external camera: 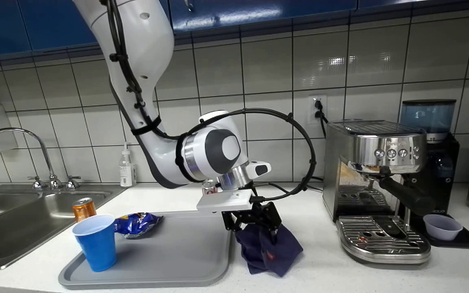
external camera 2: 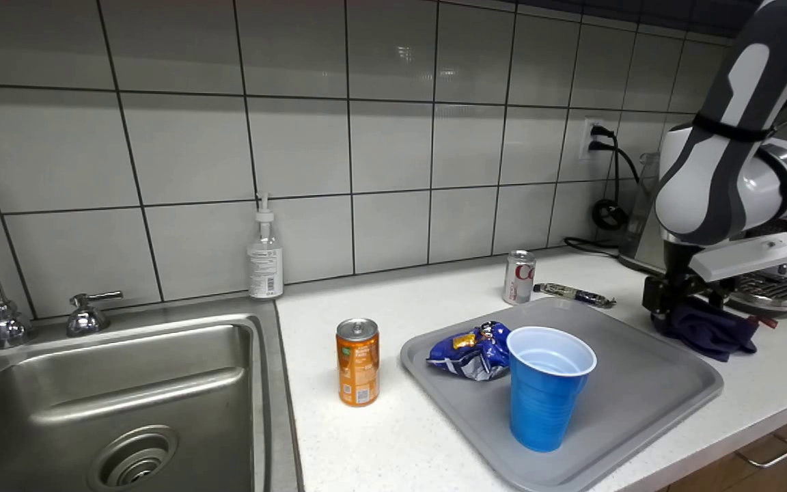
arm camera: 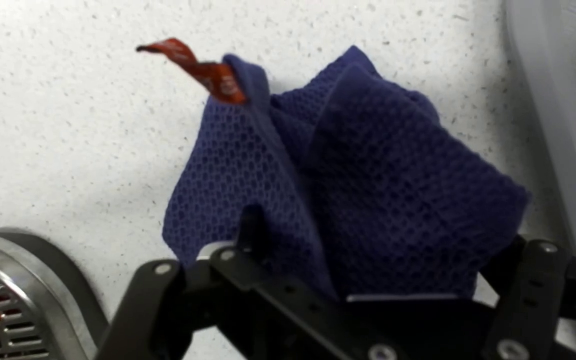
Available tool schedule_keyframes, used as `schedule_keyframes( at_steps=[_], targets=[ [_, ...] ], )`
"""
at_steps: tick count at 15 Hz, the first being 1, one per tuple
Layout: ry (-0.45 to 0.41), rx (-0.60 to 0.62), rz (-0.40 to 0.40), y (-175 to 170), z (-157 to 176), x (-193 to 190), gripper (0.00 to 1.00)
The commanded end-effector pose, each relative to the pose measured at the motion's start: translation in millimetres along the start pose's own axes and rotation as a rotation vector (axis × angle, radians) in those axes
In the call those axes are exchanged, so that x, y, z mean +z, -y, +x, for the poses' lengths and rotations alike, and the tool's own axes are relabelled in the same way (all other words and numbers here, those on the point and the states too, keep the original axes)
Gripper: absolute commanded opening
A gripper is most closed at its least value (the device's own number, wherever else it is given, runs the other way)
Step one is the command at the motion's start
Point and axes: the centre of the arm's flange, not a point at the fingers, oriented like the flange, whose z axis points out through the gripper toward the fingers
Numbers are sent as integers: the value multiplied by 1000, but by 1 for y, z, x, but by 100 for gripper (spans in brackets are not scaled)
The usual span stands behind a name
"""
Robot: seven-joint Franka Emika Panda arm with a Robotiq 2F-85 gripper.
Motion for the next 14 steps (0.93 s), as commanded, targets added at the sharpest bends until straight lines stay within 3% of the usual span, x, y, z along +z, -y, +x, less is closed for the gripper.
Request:
schedule_keyframes(
  at_steps=[1,2,8,12,14],
  targets=[
    [-13,10,-20,0,4,1,100],
    [-14,7,-20,1,4,1,81],
    [-23,1,-18,3,4,-1,34],
    [-23,-1,-18,3,4,-1,5],
    [-25,-1,-17,3,4,-2,3]
  ],
)
